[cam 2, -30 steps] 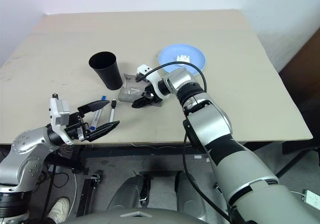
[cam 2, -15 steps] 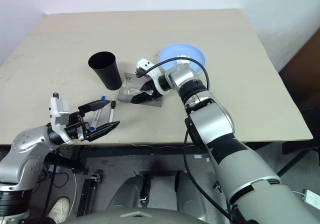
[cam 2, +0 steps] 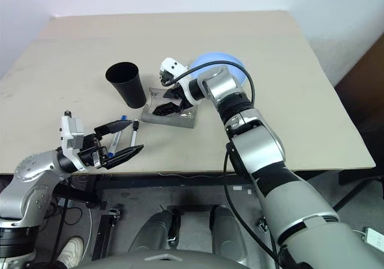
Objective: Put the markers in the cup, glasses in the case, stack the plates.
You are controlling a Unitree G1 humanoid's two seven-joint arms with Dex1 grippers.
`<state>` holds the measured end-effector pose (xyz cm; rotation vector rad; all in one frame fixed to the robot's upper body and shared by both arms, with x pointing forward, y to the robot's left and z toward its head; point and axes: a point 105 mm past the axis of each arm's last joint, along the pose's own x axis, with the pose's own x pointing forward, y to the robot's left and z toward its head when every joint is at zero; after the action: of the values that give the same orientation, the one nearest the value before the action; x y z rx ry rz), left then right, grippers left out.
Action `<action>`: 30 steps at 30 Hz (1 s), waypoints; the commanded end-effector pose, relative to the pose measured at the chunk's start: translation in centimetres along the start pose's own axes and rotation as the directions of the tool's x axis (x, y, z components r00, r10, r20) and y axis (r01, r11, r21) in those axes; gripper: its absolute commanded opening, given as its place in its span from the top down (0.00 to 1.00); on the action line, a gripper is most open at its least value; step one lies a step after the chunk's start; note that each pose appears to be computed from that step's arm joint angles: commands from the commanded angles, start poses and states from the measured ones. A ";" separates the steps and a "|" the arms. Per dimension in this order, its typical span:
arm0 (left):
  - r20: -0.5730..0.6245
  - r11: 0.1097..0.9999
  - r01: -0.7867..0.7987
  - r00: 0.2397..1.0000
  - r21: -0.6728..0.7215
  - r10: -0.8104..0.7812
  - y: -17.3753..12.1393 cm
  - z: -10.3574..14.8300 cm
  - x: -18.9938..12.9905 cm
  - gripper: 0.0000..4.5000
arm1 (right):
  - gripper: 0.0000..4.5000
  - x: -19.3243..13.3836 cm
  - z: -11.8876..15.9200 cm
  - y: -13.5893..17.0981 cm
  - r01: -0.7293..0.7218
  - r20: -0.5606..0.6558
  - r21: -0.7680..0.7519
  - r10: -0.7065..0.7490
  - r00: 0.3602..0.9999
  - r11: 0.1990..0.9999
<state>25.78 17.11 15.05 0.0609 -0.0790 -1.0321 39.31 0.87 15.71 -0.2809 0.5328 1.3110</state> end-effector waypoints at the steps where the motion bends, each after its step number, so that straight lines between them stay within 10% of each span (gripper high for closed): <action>1: 0.023 0.999 0.007 1.000 0.032 -0.007 -0.1 0.4 -0.2 0.00 | 0.01 0.3 0.5 0.6 -0.011 0.000 -0.030 0.011 1.000 0.999; 15: 0.016 0.999 0.013 1.000 0.035 -0.014 0.0 -1.1 -1.0 0.00 | 0.01 -0.1 0.1 1.5 -0.033 -0.017 -0.023 0.033 0.999 0.999; 30: 0.017 0.999 0.007 1.000 0.040 -0.007 0.1 -0.8 -1.1 0.00 | 0.01 -5.2 5.4 -0.9 0.048 0.298 0.045 -0.059 0.953 0.998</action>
<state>25.53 18.22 13.39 0.0608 -0.0886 -1.0291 39.91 -1.09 19.77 -0.1083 0.3975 1.2771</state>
